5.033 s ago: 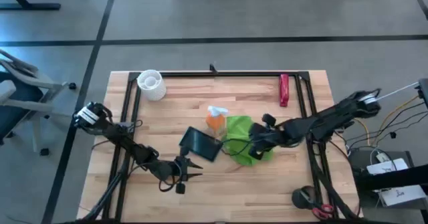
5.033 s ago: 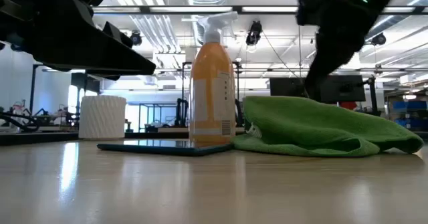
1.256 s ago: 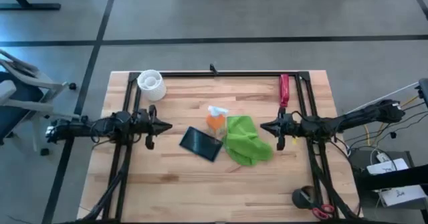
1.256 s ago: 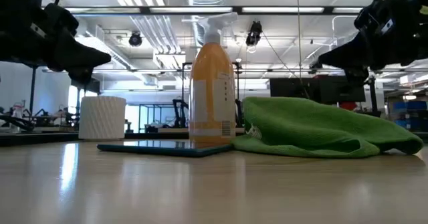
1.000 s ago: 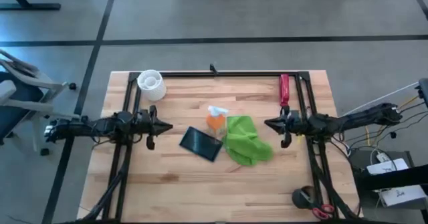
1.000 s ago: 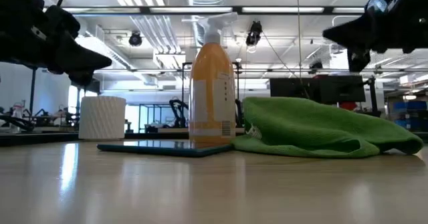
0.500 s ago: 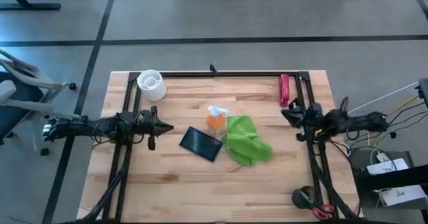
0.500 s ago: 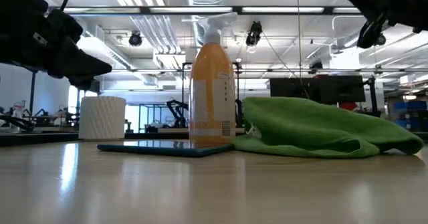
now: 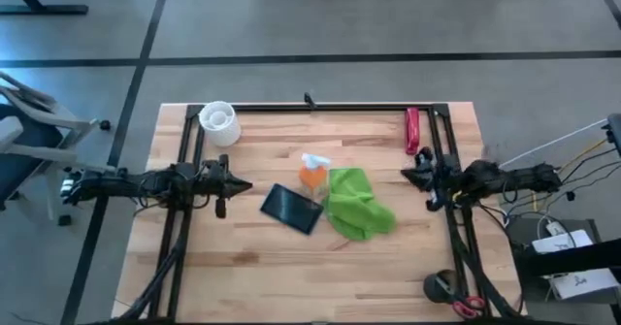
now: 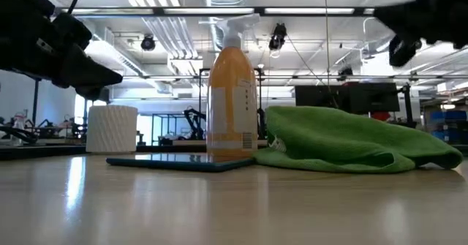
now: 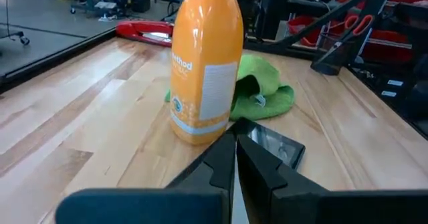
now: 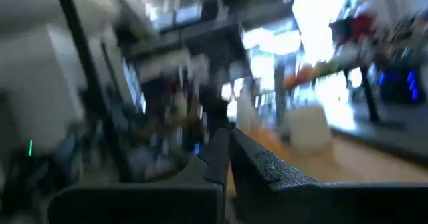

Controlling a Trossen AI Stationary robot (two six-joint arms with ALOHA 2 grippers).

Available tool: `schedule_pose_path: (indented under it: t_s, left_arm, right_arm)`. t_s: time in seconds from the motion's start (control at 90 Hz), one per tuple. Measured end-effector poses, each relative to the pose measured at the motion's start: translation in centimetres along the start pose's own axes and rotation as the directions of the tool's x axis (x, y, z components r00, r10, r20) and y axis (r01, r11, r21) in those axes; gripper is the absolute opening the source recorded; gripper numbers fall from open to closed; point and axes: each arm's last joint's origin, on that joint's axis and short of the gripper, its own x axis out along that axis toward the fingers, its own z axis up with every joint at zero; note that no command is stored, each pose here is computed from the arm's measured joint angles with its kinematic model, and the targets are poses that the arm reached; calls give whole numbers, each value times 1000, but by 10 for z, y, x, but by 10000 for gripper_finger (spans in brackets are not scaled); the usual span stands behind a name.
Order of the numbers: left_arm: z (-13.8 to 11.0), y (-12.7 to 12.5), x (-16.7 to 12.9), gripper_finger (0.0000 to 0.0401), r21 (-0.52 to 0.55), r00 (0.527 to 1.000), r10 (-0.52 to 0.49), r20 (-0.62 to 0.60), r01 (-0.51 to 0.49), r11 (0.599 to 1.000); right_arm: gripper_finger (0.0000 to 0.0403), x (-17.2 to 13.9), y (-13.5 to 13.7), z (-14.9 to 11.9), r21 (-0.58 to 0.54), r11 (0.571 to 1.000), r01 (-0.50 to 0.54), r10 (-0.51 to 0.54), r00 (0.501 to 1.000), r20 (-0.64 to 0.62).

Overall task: Apply microfiber cloth
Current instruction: Return to Home Position

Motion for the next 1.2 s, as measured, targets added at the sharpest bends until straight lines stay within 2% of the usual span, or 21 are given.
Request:
schedule_pose_path:
  t_s: [0.067,0.1,1.2]
  left_arm:
    - [0,0,0,0,0,1000,0,-2,0,1000]
    - [0,0,0,0,0,1000,0,-2,0,1000]
    - [-1,0,2,0,1,1000,3,-18,-3,1000]
  right_arm:
    - [0,-1,-3,-11,-25,999,21,-24,993,-116]
    - [0,-1,-3,-11,-35,999,13,-17,993,-121]
    - [0,0,-3,-13,-55,998,4,-12,990,-139]
